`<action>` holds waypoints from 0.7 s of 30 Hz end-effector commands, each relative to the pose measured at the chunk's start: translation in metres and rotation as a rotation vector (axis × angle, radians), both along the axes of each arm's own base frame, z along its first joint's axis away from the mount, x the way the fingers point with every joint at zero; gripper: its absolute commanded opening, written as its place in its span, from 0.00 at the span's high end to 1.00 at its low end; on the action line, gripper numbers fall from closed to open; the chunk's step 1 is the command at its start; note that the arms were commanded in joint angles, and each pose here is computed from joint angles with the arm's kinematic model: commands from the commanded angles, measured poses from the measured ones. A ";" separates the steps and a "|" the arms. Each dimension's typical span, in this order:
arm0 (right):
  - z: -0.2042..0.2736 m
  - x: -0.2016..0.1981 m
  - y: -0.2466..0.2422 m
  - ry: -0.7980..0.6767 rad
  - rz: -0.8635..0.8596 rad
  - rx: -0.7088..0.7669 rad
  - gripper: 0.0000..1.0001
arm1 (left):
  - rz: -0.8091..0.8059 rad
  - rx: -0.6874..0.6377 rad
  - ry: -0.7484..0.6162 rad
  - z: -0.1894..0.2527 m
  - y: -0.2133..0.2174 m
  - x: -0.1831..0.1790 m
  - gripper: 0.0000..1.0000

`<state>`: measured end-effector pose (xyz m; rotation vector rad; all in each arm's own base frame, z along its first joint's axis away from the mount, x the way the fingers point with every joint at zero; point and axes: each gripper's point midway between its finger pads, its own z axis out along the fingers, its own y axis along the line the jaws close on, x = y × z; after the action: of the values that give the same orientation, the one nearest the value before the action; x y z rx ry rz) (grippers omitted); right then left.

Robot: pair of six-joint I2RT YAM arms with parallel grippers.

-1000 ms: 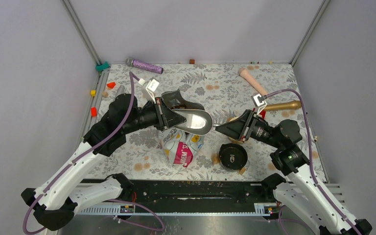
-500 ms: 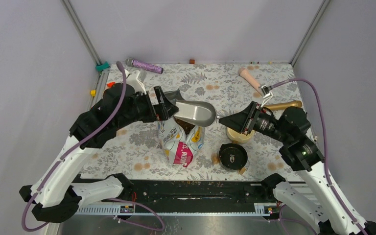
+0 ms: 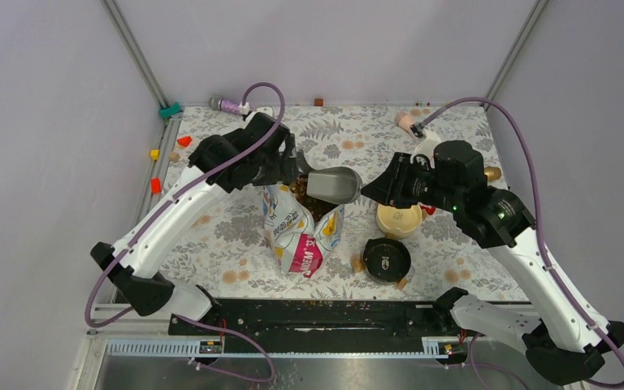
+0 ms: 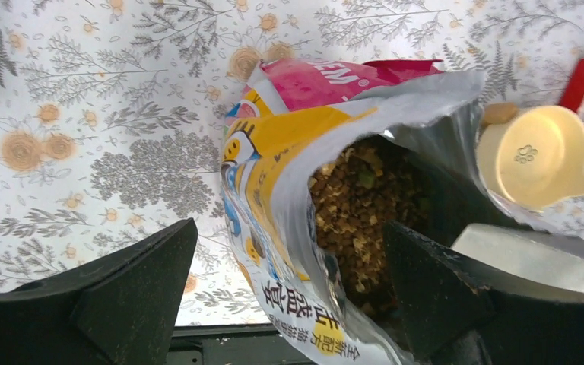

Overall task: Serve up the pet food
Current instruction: Collect the pet food from the pet food bag.

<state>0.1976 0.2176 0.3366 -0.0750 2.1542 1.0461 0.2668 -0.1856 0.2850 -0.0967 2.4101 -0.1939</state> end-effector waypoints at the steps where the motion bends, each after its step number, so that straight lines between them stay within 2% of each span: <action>1: 0.007 0.004 -0.010 -0.074 -0.037 -0.162 1.00 | 0.033 0.071 -0.071 0.017 0.013 0.016 0.09; 3: 0.008 0.004 -0.005 -0.073 -0.031 -0.211 1.00 | 0.029 0.096 -0.069 0.014 0.013 0.019 0.18; 6: 0.010 0.010 0.006 -0.074 -0.029 -0.279 1.00 | 0.029 0.109 -0.071 0.010 0.013 0.022 0.40; 12: 0.007 0.016 0.027 -0.103 -0.010 -0.423 1.00 | 0.008 0.109 -0.080 0.003 0.015 0.019 0.99; 21: -0.020 0.041 0.023 -0.082 -0.121 -0.707 1.00 | -0.064 0.010 -0.147 0.008 0.012 0.005 1.00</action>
<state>0.2174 0.2683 0.3208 -0.3625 2.3324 0.4534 0.2752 -0.1743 0.2745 -0.0160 2.3383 -0.1325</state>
